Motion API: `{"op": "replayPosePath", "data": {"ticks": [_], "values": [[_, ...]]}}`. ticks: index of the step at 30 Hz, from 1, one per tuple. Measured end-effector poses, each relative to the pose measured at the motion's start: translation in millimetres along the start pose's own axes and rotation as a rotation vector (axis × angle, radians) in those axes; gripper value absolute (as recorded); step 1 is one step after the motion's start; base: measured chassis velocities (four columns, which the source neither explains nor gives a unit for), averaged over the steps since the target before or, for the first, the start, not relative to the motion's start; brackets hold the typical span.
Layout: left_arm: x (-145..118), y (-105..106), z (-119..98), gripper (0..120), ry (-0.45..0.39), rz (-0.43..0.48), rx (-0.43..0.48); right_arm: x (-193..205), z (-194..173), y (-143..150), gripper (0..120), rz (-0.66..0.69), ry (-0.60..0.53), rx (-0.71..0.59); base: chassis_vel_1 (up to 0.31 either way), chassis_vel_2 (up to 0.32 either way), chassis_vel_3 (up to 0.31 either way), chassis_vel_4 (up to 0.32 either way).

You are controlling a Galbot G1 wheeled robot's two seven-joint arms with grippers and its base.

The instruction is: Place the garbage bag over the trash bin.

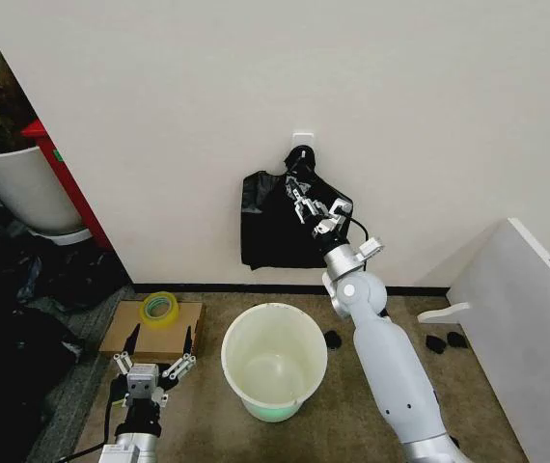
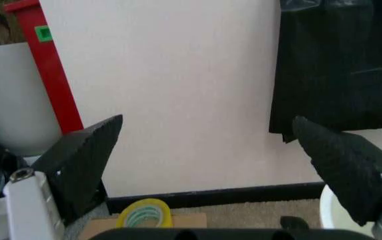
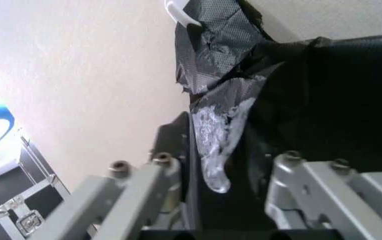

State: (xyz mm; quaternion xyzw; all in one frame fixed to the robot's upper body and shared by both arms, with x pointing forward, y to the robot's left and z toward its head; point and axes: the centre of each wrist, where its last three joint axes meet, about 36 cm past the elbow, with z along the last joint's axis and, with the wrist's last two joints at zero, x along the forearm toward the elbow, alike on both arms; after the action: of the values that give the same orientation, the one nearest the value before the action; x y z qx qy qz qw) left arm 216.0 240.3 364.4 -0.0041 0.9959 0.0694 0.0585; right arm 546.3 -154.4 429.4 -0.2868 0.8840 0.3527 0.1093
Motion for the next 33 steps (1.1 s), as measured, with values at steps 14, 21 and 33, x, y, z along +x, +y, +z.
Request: {"op": "replayPosePath", "data": {"ticks": [14, 21, 33], "values": [[-1, -2, 1, 100, -0.001, -0.002, 0.004, 15, 0, 4, 0, 0.021, 0.015, 0.039, 0.000, 0.000, 0.000, 0.000], [-2, -4, 2, 100, -0.001, 0.000, 0.007, 52, 4, 11, 0, 0.004, 0.072, 0.140, 0.000, 0.000, 0.000, 0.000], [-5, -7, 5, 100, -0.001, 0.010, 0.011, 162, 14, 42, 0, -0.060, 0.212, 0.399, 0.000, 0.000, 0.000, 0.000]]}}
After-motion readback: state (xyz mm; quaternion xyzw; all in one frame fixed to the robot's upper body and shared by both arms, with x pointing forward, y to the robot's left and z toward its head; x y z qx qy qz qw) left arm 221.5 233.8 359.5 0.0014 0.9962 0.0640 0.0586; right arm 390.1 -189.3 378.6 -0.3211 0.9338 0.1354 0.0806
